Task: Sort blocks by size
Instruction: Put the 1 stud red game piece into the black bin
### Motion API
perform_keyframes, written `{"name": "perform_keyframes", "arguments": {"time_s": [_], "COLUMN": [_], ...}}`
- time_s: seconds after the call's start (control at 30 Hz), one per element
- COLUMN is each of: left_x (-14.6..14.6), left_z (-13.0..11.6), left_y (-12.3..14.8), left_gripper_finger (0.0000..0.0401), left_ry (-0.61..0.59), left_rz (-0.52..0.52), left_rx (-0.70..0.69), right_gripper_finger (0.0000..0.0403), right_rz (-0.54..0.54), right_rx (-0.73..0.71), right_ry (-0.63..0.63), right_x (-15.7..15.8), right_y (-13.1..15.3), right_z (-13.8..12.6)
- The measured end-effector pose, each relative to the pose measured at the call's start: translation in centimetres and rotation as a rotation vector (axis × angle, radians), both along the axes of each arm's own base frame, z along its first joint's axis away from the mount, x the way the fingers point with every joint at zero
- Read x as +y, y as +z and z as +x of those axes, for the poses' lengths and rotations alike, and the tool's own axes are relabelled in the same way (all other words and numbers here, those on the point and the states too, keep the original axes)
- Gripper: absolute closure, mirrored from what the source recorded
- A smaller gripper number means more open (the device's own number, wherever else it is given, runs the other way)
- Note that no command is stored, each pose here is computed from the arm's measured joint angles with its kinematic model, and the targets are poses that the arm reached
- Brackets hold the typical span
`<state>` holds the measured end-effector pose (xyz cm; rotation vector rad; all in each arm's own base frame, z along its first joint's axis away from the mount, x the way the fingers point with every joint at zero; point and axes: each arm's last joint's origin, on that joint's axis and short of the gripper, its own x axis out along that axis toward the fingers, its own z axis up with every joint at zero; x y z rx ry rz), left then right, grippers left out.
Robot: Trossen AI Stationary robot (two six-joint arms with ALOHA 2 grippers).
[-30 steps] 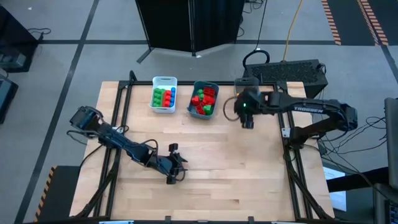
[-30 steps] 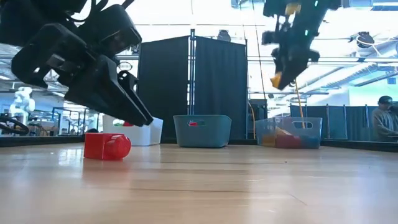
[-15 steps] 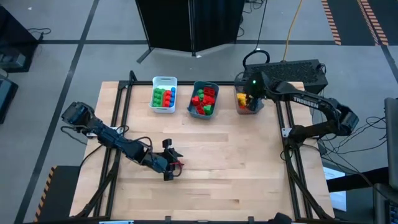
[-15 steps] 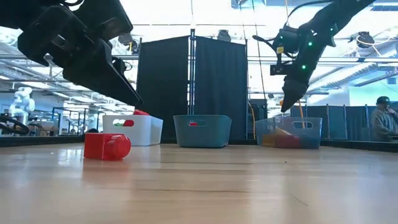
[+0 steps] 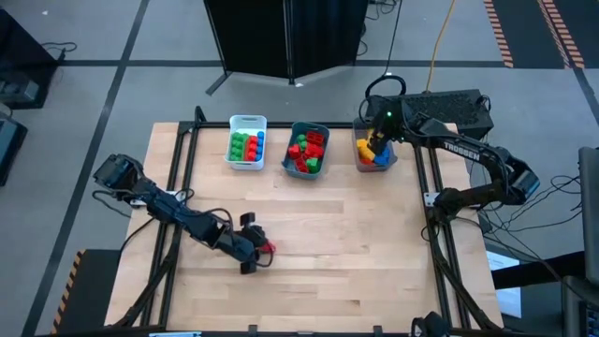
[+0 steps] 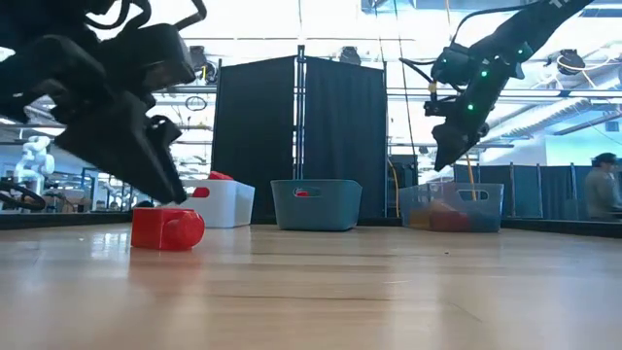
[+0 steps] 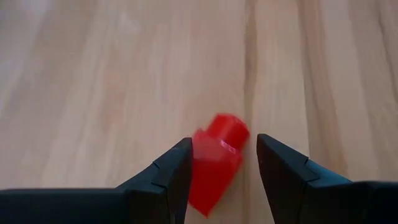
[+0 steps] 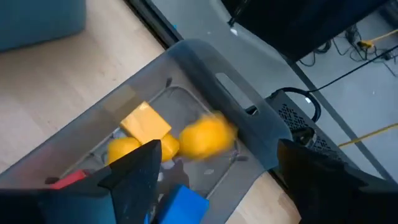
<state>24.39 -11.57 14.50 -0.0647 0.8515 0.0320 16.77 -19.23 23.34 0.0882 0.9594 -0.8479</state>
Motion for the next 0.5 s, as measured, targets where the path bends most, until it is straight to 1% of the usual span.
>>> {"name": "perform_keyframes", "arguments": {"time_s": [0.2, 0.3, 0.5], "left_x": [-0.5, -0.8, -0.8], "left_z": [-0.3, -0.5, -0.5], "left_y": [-0.1, -0.1, -0.1], "left_gripper_finger": [0.0241, 0.0241, 0.0241], "left_ry": [0.004, -0.033, -0.059], "left_rz": [-0.036, -0.025, -0.026], "left_rx": [0.017, 0.022, 0.029], "right_gripper_finger": [0.0104, 0.0112, 0.0122], "right_rz": [0.053, 0.109, 0.234], "right_rx": [-0.071, -0.156, -0.346], "right_ry": [-0.038, 0.036, 0.268], "right_x": [0.5, 1.5, 4.2], "right_y": [-0.1, 0.3, 1.1], "right_z": [0.5, 1.3, 3.9]}}
